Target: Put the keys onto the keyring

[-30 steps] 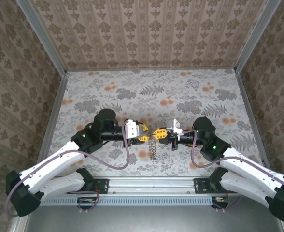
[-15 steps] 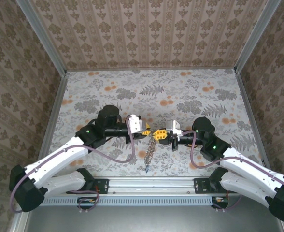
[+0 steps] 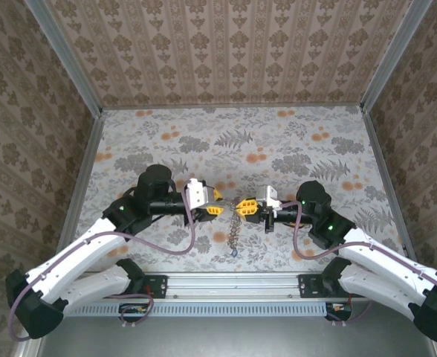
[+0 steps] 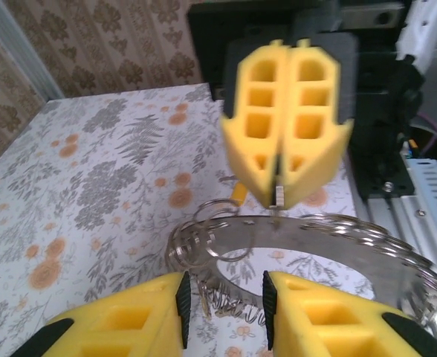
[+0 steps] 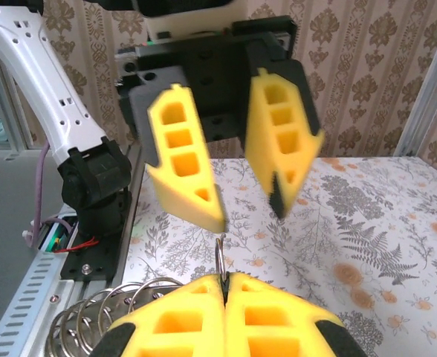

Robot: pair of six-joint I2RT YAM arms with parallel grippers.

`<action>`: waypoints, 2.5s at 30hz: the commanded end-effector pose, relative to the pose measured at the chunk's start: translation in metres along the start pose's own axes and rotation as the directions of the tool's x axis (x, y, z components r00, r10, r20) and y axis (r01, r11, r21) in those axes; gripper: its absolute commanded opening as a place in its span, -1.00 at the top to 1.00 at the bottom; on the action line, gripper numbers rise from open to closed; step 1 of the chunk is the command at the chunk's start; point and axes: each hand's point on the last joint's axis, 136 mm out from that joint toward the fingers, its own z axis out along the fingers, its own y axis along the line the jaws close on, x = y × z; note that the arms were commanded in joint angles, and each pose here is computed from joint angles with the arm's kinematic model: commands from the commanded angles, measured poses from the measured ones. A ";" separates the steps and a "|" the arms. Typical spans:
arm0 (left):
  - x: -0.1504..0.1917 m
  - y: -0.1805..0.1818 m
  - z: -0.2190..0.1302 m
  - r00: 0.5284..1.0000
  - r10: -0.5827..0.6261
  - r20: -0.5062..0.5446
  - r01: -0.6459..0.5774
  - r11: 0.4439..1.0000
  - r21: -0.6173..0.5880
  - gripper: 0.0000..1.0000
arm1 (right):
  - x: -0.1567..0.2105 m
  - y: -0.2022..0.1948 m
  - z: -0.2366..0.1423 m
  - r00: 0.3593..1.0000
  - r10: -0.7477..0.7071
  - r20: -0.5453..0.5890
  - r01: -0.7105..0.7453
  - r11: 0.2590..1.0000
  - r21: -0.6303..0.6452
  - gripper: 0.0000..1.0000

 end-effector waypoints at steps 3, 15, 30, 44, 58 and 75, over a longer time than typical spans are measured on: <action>0.002 -0.014 0.005 0.999 -0.004 0.041 0.001 0.997 0.071 0.23 | -0.016 -0.002 -0.001 0.997 -0.020 0.070 0.019 1.000 0.008 1.00; -0.017 -0.008 0.022 0.996 0.021 0.083 -0.030 0.994 0.102 0.36 | -0.014 -0.003 0.001 0.998 -0.006 0.064 0.006 1.000 0.000 1.00; -0.020 -0.017 0.025 0.995 0.033 0.090 -0.048 0.985 0.167 1.00 | -0.006 -0.001 0.000 1.000 -0.015 0.023 0.015 1.000 0.001 1.00; -0.029 -0.015 0.017 0.993 0.035 0.108 -0.047 0.993 0.111 0.42 | 0.005 -0.006 -0.002 1.000 -0.005 -0.009 0.005 0.999 0.043 1.00; -0.006 -0.009 0.030 0.999 0.023 0.024 -0.024 0.997 0.073 0.40 | 0.003 -0.007 -0.001 1.000 0.006 0.011 -0.007 0.999 0.042 1.00; 0.003 0.008 0.033 0.998 0.048 -0.040 -0.048 0.999 -0.016 1.00 | 0.013 -0.020 -0.001 1.000 0.002 -0.024 0.000 0.994 0.108 1.00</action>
